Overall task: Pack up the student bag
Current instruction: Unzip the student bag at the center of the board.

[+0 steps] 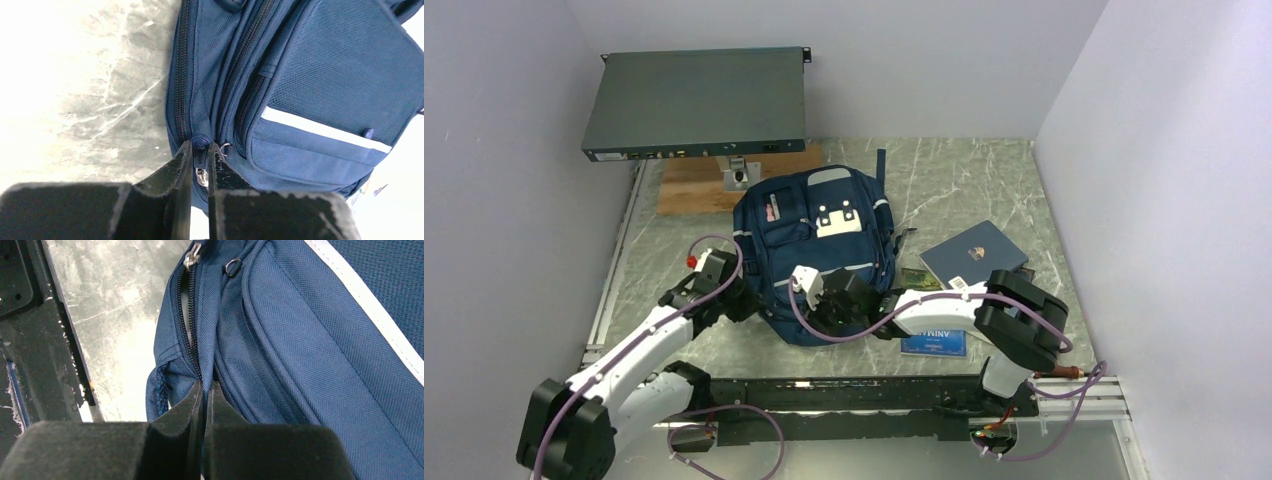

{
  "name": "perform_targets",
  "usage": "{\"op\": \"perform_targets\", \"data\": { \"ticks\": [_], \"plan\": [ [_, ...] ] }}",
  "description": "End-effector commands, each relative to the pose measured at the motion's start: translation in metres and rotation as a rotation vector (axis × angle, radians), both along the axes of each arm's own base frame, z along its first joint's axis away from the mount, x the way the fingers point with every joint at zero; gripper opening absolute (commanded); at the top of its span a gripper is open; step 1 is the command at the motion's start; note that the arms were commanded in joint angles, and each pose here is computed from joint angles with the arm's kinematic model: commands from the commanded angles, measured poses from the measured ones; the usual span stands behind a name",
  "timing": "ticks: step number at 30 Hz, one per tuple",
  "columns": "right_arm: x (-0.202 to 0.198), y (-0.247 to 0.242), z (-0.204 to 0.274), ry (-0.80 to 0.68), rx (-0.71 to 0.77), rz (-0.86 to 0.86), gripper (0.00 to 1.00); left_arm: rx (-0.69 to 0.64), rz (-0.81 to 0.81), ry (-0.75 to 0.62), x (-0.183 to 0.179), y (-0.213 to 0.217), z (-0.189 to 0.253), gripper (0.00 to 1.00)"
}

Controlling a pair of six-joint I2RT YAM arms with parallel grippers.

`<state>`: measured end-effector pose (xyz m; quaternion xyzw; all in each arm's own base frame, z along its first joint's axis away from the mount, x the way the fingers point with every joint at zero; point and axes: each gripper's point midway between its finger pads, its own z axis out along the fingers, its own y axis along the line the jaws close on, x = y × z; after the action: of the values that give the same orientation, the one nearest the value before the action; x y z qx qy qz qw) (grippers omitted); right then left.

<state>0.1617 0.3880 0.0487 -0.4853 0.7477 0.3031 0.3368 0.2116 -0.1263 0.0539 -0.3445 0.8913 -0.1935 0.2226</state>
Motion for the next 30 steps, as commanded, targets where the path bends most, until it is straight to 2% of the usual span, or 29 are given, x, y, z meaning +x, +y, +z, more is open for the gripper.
{"op": "perform_targets", "data": {
  "ticks": [1,8,11,15,16,17,18,19,21,22,24,26,29,30],
  "plan": [
    [0.007,-0.006,0.024,-0.07,0.08,-0.068,0.0,0.14,0.123,-0.074,0.004,0.039,0.006,0.0],
    [-0.005,-0.01,0.056,-0.163,0.166,0.021,0.0,0.235,0.235,-0.154,0.039,0.076,0.014,0.0],
    [-0.011,-0.004,0.073,-0.177,0.201,0.077,0.0,0.309,0.283,-0.137,0.057,0.098,0.018,0.0],
    [-0.01,0.009,0.081,-0.13,0.193,0.085,0.0,0.36,0.239,-0.095,0.062,0.105,0.023,0.0],
    [-0.006,0.011,0.085,-0.104,0.191,0.048,0.13,0.355,0.217,-0.088,0.059,0.102,0.025,0.04],
    [-0.003,0.013,0.092,-0.078,0.197,0.007,0.31,0.341,0.194,-0.083,0.055,0.099,0.026,0.15],
    [-0.002,0.011,0.096,-0.051,0.197,-0.031,0.46,0.314,0.166,-0.085,0.05,0.093,0.028,0.31],
    [-0.002,0.008,0.101,-0.017,0.2,-0.076,0.52,0.29,0.141,-0.09,0.044,0.089,0.03,0.47],
    [0.005,-0.008,0.11,0.031,0.181,-0.203,0.66,0.247,0.094,-0.119,0.033,0.08,0.039,0.65],
    [0.008,-0.02,0.113,0.071,0.162,-0.273,0.72,0.218,0.053,-0.144,0.029,0.074,0.044,0.71],
    [0.025,-0.059,0.11,0.16,0.08,-0.46,0.8,0.158,-0.061,-0.245,0.025,0.057,0.064,0.81],
    [0.043,-0.102,0.105,0.247,0.026,-0.642,0.8,0.093,-0.177,-0.347,0.023,0.037,0.083,0.97],
    [0.069,-0.177,0.097,0.261,0.023,-0.924,0.83,-0.007,-0.377,-0.518,0.019,0.004,0.116,1.0],
    [0.077,-0.208,0.094,0.257,0.03,-1.044,0.86,-0.045,-0.436,-0.564,0.016,-0.006,0.126,1.0]
  ]
}}
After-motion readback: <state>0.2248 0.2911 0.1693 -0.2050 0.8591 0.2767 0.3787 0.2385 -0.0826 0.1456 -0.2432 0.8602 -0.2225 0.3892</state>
